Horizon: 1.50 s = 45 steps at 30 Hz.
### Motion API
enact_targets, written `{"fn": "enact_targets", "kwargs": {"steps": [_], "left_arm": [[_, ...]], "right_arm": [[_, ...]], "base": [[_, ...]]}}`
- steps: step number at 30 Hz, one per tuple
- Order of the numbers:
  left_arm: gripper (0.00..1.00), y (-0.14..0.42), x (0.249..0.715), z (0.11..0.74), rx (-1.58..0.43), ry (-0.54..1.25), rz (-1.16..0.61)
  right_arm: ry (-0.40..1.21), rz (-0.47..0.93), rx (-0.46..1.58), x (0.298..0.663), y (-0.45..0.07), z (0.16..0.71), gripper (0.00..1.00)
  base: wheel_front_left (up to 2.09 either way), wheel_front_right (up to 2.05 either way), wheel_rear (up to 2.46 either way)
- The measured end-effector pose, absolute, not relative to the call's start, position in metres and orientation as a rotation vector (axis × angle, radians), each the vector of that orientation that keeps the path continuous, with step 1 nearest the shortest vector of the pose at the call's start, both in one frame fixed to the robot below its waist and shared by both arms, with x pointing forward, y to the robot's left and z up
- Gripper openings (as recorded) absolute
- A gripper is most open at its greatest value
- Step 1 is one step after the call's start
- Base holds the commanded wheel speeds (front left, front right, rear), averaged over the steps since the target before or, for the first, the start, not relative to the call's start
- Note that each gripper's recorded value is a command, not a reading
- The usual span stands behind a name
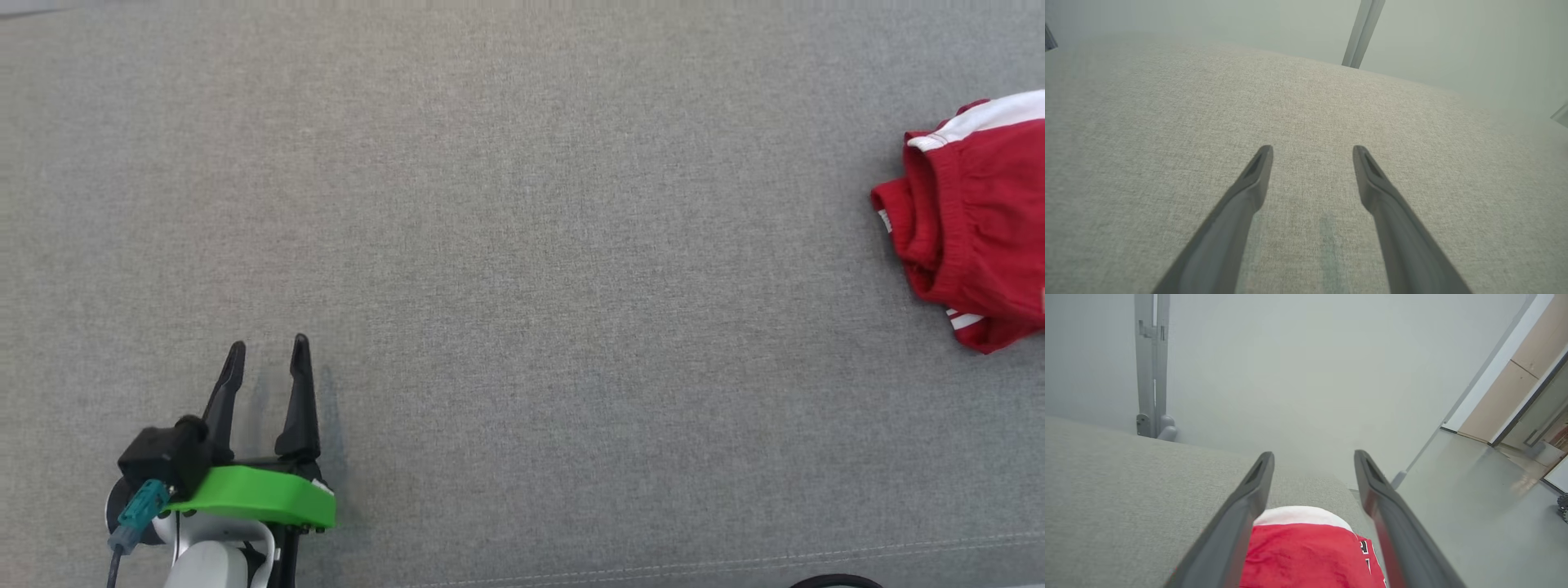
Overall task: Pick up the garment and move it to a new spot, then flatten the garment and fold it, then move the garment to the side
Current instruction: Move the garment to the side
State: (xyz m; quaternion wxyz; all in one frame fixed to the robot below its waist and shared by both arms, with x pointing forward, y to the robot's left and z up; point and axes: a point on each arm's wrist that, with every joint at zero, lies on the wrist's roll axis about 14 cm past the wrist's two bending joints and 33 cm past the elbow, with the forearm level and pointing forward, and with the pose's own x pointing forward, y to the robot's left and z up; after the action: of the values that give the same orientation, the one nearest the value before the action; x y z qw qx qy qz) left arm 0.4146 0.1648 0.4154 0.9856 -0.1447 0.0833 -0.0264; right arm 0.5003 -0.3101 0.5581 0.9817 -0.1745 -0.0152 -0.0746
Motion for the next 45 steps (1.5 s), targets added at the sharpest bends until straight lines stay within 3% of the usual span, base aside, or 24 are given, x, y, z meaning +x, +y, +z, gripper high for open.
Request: {"fn": "enact_targets", "kwargs": {"steps": [3,8,18,28,45], "left_arm": [[1.00,0.174,0.407,0.425,-0.283,0.142,-0.029],[1.00,0.194,0.397,0.438,-0.260,0.105,0.022],[1.00,0.216,0.378,0.452,-0.235,0.068,0.079],[1.00,0.207,0.367,0.466,-0.256,0.029,0.049],[1.00,0.190,0.354,0.474,-0.262,0.010,-0.004]], "right_arm": [[-0.130,-0.057,-0.300,0.480,-0.280,0.560,1.00],[-0.142,0.024,-0.187,0.449,-0.244,0.533,1.00],[0.064,0.215,-0.071,0.403,-0.149,0.454,1.00],[-0.039,0.127,-0.171,0.392,-0.171,0.490,1.00],[-0.088,0.015,-0.113,0.358,-0.204,0.511,1.00]], "base": [[0.00,0.00,0.00],[0.00,0.00,0.00],[0.00,0.00,0.00],[0.00,0.00,0.00],[0.00,0.00,0.00]]}}
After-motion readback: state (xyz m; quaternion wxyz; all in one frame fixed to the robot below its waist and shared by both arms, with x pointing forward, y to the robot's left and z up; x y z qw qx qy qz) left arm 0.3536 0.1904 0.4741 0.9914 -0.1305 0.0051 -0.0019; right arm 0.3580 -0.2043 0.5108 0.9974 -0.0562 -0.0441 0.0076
